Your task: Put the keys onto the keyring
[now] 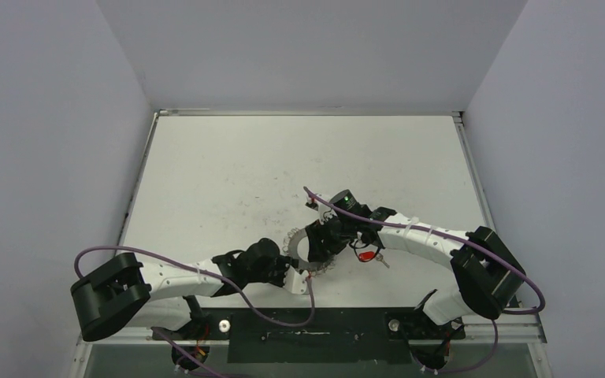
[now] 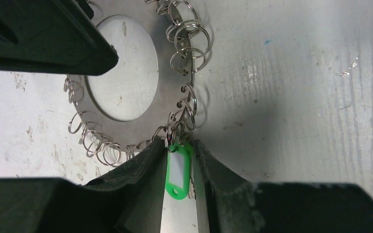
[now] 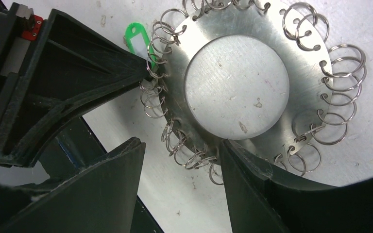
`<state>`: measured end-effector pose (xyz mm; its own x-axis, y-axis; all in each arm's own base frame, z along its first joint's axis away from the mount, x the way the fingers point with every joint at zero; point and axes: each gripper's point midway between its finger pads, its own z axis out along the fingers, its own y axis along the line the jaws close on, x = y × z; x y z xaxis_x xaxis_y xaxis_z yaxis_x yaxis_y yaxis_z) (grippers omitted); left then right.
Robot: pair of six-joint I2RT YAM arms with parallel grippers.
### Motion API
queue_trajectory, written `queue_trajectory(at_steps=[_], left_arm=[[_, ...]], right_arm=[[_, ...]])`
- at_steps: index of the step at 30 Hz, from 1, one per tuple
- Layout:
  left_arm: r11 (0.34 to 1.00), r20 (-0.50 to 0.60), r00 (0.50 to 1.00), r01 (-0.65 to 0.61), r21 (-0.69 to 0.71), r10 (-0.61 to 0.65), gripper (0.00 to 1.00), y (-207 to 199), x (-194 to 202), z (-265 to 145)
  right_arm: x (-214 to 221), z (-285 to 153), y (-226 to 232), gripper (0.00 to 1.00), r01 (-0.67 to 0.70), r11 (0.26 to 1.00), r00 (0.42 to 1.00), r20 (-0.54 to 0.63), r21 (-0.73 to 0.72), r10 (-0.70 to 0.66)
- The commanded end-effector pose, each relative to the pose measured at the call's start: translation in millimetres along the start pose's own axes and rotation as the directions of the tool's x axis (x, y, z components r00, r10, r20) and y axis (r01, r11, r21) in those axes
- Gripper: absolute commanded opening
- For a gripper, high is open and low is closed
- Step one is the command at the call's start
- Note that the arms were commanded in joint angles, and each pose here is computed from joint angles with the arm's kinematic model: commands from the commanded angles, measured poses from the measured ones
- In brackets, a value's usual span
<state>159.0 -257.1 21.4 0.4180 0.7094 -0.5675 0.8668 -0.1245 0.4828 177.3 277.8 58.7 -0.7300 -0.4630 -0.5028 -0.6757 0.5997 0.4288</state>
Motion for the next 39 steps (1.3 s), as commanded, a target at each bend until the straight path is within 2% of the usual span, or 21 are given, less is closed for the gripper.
queue_trajectory(at_steps=[1,6,11,16,20,23,27,30,32,36,39], left_arm=[[0.999,0.057,0.998,-0.021,-0.031,0.023,0.25,16,-21,4],[0.998,0.047,0.999,0.001,-0.056,0.002,0.26,19,-21,-4],[0.991,0.08,0.994,0.082,-0.107,-0.074,0.32,22,-24,-25],[0.962,0.179,0.968,0.206,-0.179,-0.175,0.35,26,-34,-56],[0.915,0.288,0.924,0.323,-0.241,-0.251,0.35,35,-44,-81],[0.886,0.384,0.884,0.382,-0.262,-0.267,0.36,40,-54,-98],[0.857,0.485,0.834,0.432,-0.28,-0.262,0.36,46,-66,-116],[0.85,0.511,0.821,0.442,-0.285,-0.255,0.36,48,-68,-121],[0.85,0.51,0.82,0.444,-0.283,-0.259,0.36,47,-68,-121],[0.86,0.494,0.828,0.435,-0.266,-0.267,0.35,45,-68,-116],[0.867,0.481,0.834,0.428,-0.256,-0.27,0.35,44,-68,-112]], right_arm=[[-19,0,12,0.59,0.09,0.995,0.994,0.07,-0.049,-0.086],[-24,1,12,0.59,0.222,0.974,0.971,0.078,0.042,-0.225],[-34,2,15,0.59,0.336,0.938,0.928,0.14,0.083,-0.345],[-38,1,36,0.6,0.521,0.853,0.816,0.28,0.022,-0.505],[-36,3,50,0.6,0.655,0.755,0.695,0.374,0.022,-0.614],[-31,8,55,0.58,0.715,0.699,0.635,0.405,0.016,-0.658],[-31,19,55,0.49,0.723,0.691,0.623,0.42,0.013,-0.66],[-34,27,54,0.36,0.713,0.701,0.63,0.429,0.011,-0.647],[-36,31,54,0.32,0.706,0.707,0.631,0.434,0.023,-0.644],[-32,38,56,0.3,0.716,0.698,0.629,0.423,0.012,-0.652],[-27,41,56,0.34,0.721,0.693,0.637,0.404,-0.01,-0.656]])
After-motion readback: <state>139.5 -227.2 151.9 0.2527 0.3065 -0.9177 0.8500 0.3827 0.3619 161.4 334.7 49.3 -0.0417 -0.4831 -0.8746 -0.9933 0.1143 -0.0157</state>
